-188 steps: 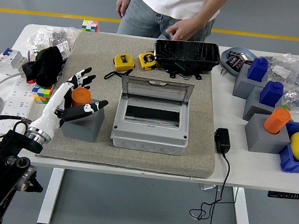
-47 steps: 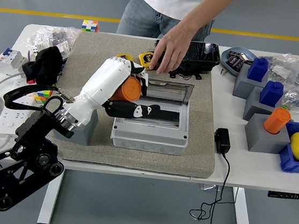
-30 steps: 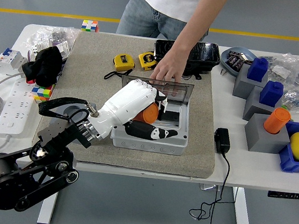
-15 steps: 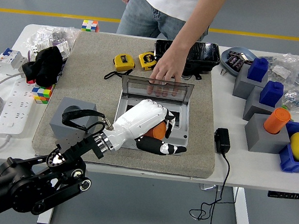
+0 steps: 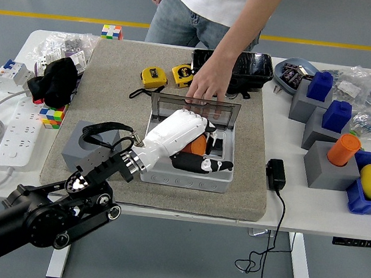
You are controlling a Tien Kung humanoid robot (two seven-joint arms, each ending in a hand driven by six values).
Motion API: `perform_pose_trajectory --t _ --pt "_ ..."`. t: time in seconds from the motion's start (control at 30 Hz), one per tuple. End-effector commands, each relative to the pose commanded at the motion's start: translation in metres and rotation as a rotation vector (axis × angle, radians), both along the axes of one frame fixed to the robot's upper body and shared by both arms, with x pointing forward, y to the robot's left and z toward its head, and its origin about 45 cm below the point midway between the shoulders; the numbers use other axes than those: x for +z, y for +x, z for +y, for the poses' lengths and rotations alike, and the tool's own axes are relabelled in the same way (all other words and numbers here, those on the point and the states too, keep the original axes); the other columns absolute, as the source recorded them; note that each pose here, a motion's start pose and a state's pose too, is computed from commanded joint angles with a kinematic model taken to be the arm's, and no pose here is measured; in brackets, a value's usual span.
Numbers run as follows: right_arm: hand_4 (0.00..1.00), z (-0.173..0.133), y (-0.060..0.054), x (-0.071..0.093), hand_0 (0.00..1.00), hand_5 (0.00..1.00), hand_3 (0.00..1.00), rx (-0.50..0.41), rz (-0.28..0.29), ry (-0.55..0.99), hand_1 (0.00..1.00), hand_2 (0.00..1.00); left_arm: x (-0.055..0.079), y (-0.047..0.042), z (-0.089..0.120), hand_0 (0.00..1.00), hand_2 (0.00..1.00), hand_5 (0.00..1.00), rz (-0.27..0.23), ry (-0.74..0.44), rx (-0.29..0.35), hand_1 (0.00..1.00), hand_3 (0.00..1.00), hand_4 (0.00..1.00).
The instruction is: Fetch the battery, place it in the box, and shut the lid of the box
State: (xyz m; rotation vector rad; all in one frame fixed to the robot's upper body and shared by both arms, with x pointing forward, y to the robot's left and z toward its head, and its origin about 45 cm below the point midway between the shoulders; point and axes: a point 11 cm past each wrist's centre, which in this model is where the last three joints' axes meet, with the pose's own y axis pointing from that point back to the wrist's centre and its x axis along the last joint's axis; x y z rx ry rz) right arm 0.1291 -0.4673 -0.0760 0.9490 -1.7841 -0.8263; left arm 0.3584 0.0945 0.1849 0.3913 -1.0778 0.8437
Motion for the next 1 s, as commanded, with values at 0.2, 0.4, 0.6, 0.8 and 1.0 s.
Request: perform_pose_trajectory --t 0.2,0.4,0.6,0.8,1.0 --pt "0.998 0.0 0.001 0.0 0.789 0.998 0.794 0.001 0.0 0.0 0.735 0.747 0.0 0.0085 0.001 0.024 0.002 0.801 -0.005 0.002 0.022 0.002 0.002 0.856" --pt "0.998 0.001 0.001 0.0 0.789 0.998 0.793 0.001 -0.001 0.001 0.735 0.746 -0.001 0.0139 0.0 0.024 0.002 0.798 -0.007 -0.003 0.041 0.002 0.002 0.843" --pt "0.998 0.0 0.001 0.0 0.789 0.998 0.793 0.003 0.001 0.0 0.735 0.746 -0.002 0.0139 -0.003 0.024 0.002 0.793 -0.004 -0.001 0.04 0.002 0.002 0.827" --pt "0.998 0.0 0.001 0.0 0.789 0.998 0.793 0.007 0.002 -0.001 0.735 0.746 -0.004 0.0126 -0.011 0.024 0.002 0.793 -0.002 0.003 0.026 0.002 0.002 0.827" --pt "0.998 -0.001 0.001 0.001 0.789 0.998 0.793 0.009 0.005 -0.003 0.735 0.746 -0.004 0.0151 -0.015 0.026 0.002 0.808 -0.013 0.011 0.027 0.002 0.002 0.825"
